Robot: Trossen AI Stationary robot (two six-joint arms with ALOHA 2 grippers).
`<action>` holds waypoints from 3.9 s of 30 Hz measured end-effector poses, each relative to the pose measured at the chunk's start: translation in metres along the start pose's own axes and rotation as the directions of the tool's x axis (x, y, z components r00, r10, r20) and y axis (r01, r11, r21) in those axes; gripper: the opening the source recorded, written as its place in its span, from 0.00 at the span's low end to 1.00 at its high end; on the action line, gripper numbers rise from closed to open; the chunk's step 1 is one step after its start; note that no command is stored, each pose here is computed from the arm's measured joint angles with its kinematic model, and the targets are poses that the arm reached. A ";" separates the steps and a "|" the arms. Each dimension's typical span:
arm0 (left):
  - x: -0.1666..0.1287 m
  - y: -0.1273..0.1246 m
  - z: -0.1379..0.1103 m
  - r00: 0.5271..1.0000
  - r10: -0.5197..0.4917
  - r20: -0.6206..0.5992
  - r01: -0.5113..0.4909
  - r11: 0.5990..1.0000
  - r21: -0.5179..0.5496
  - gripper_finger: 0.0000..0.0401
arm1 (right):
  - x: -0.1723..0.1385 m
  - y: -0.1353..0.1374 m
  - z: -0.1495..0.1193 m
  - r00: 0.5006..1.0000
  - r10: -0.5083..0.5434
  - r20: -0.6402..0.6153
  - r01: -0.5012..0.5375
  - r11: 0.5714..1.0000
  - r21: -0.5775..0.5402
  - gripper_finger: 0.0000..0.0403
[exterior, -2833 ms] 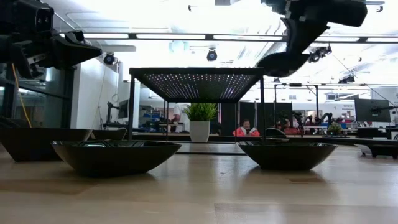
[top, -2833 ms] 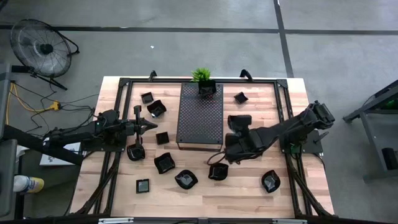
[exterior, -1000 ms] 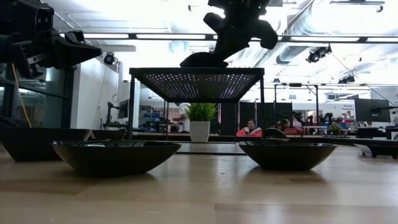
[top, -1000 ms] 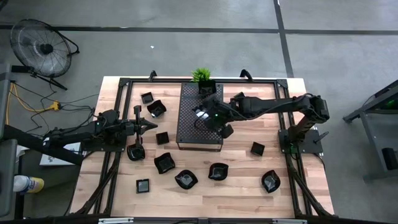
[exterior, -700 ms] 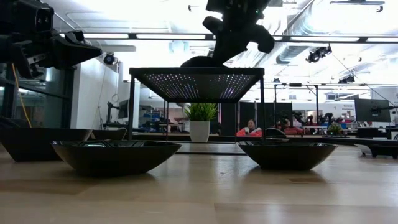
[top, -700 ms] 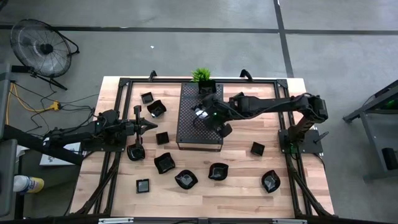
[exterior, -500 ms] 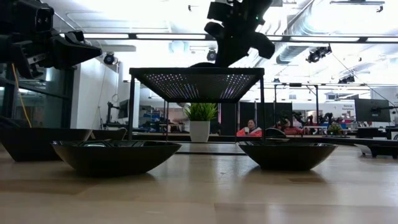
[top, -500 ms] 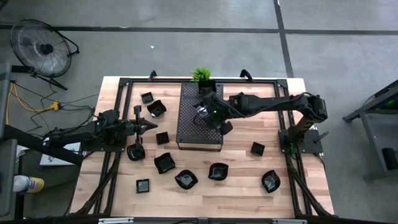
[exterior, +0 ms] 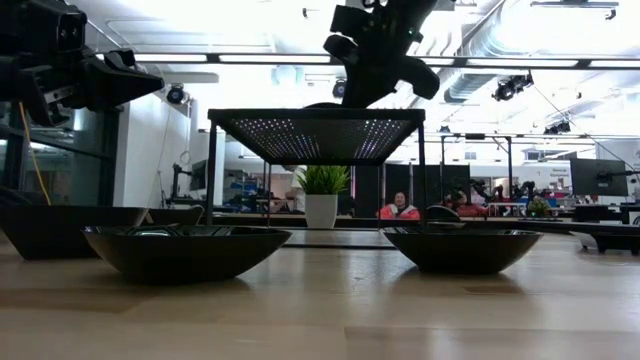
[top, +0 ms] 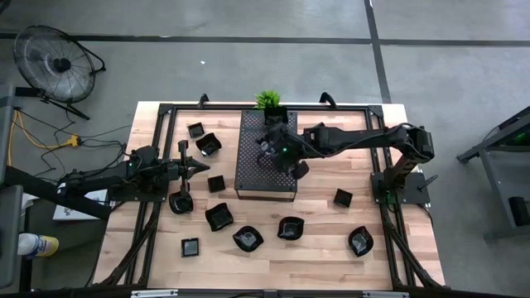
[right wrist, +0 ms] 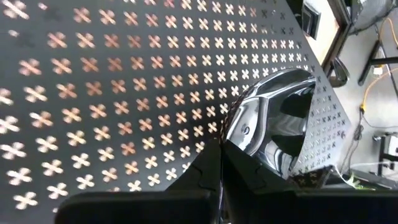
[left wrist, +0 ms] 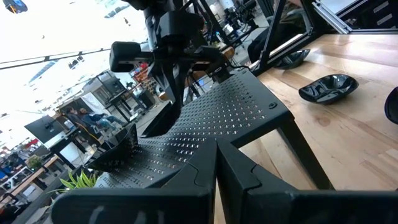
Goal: Pick & Place Mini shaped plates
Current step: Put the leaf shaped plate on the shelf, then stack the leaf shaped plate on top of the leaf shaped plate on the shelf
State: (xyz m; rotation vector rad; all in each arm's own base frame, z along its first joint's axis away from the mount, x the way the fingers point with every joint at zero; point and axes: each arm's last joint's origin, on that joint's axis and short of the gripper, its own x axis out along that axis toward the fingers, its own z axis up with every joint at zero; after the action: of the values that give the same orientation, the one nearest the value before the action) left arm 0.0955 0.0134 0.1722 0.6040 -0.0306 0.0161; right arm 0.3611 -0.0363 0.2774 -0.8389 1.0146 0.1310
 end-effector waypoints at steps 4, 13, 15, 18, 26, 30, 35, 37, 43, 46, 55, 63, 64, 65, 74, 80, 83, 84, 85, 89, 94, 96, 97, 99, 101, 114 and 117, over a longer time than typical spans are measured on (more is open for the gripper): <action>0.000 0.000 0.000 1.000 0.000 0.000 0.000 1.000 0.000 0.00 | 0.004 0.000 0.001 1.000 -0.006 -0.012 0.006 1.000 -0.006 0.00; 0.000 0.000 0.000 1.000 0.000 0.000 0.000 1.000 0.000 0.00 | 0.007 -0.002 0.004 0.999 -0.031 0.017 0.032 0.999 -0.005 0.00; 0.000 0.000 0.000 1.000 0.001 0.000 -0.001 1.000 0.000 0.00 | 0.007 -0.002 0.004 0.999 -0.032 0.013 0.032 0.999 -0.006 0.00; 0.000 0.000 0.000 1.000 0.000 0.000 0.000 1.000 0.000 0.00 | 0.008 -0.002 0.003 0.999 -0.034 0.010 0.034 0.999 -0.005 0.02; 0.000 0.000 0.000 1.000 0.000 0.000 0.000 1.000 0.000 0.00 | 0.008 -0.003 0.003 0.999 -0.034 0.009 0.034 0.999 0.000 0.07; 0.000 0.000 0.000 1.000 0.000 0.000 0.000 1.000 0.000 0.00 | 0.008 -0.003 0.003 0.999 -0.034 0.009 0.034 0.999 0.006 0.09; 0.000 0.000 0.000 1.000 0.000 0.000 0.000 1.000 0.000 0.00 | 0.008 -0.003 0.003 0.999 -0.033 0.010 0.033 0.999 0.016 0.14; 0.000 0.000 0.000 1.000 0.000 0.000 0.000 1.000 0.000 0.00 | 0.008 -0.003 0.003 0.999 -0.035 0.008 0.035 0.999 0.030 0.18; 0.000 0.000 0.000 1.000 0.000 0.000 0.000 1.000 0.000 0.00 | 0.008 -0.004 0.002 0.998 -0.061 -0.023 0.062 0.997 0.042 0.30; 0.000 0.000 0.000 1.000 0.000 0.000 0.000 1.000 0.000 0.00 | 0.007 -0.005 0.001 0.993 -0.100 -0.067 0.103 0.994 0.042 0.34; 0.000 0.000 0.000 1.000 0.000 0.000 0.000 1.000 0.000 0.00 | 0.005 0.003 0.005 0.981 -0.139 -0.138 0.153 0.983 0.097 0.36; 0.000 0.000 0.000 1.000 0.000 0.000 0.000 1.000 0.000 0.00 | -0.005 0.025 0.013 0.957 -0.154 -0.246 0.177 0.981 0.075 0.36; 0.000 0.000 0.000 1.000 0.000 0.000 0.000 1.000 0.000 0.00 | -0.009 0.028 0.014 0.947 -0.171 -0.271 0.197 0.978 0.072 0.36; 0.000 0.000 0.000 1.000 0.000 0.000 0.000 1.000 0.000 0.00 | -0.013 0.031 0.015 0.937 -0.186 -0.296 0.217 0.973 0.074 0.36; 0.000 0.000 0.000 1.000 0.000 0.000 0.000 1.000 0.000 0.00 | -0.052 0.058 0.017 0.925 -0.164 -0.343 0.278 0.907 0.317 0.36; 0.000 0.000 0.000 1.000 0.000 0.000 0.000 1.000 0.000 0.00 | -0.061 0.072 0.022 0.971 0.020 -0.239 0.114 0.839 0.532 0.36; 0.000 0.000 0.000 1.000 0.000 0.000 0.000 1.000 0.000 0.00 | -0.062 0.078 0.027 0.978 0.109 -0.181 0.020 0.806 0.591 0.36; 0.000 0.000 0.000 1.000 0.000 0.000 0.000 1.000 0.000 0.00 | -0.062 0.080 0.029 0.978 0.129 -0.163 -0.006 0.800 0.600 0.36; 0.000 0.000 0.000 1.000 0.000 0.000 0.000 1.000 0.000 0.00 | -0.063 0.083 0.031 0.978 0.147 -0.146 -0.029 0.797 0.603 0.36; 0.000 0.000 0.000 1.000 0.000 0.000 0.000 1.000 0.000 0.00 | -0.068 0.095 0.042 0.981 0.165 -0.100 -0.077 0.808 0.584 0.36; 0.000 0.000 0.000 1.000 0.000 0.000 0.000 1.000 0.000 0.00 | -0.078 0.115 0.054 0.984 0.167 -0.064 -0.107 0.837 0.536 0.36; 0.000 0.000 0.000 1.000 0.000 0.000 0.000 1.000 0.000 0.00 | -0.081 0.123 0.059 0.985 0.167 -0.054 -0.114 0.841 0.529 0.36; 0.000 0.000 0.000 1.000 0.000 0.000 0.000 1.000 0.000 0.00 | -0.083 0.128 0.061 0.986 0.158 -0.052 -0.108 0.848 0.519 0.36; 0.000 0.000 0.000 1.000 0.000 0.000 0.000 1.000 0.000 0.00 | -0.084 0.139 0.066 0.991 0.128 -0.042 -0.090 0.861 0.501 0.36; 0.000 0.000 0.000 1.000 0.000 0.000 0.000 1.000 0.000 0.00 | -0.083 0.152 0.069 0.993 0.119 -0.023 -0.094 0.874 0.477 0.36; 0.000 0.000 0.000 1.000 0.000 0.000 0.000 1.000 0.000 0.00 | -0.042 0.223 0.051 0.980 0.181 0.085 -0.199 0.905 0.375 0.36; 0.000 0.000 0.000 1.000 0.000 0.000 0.000 1.000 0.000 0.00 | -0.038 0.231 0.044 0.978 0.196 0.073 -0.209 0.911 0.356 0.36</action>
State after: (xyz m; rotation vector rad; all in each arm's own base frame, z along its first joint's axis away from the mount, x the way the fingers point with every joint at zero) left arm 0.0955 0.0134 0.1721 0.6041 -0.0306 0.0163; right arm 0.2643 0.1632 0.1894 -0.3918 1.0508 0.1299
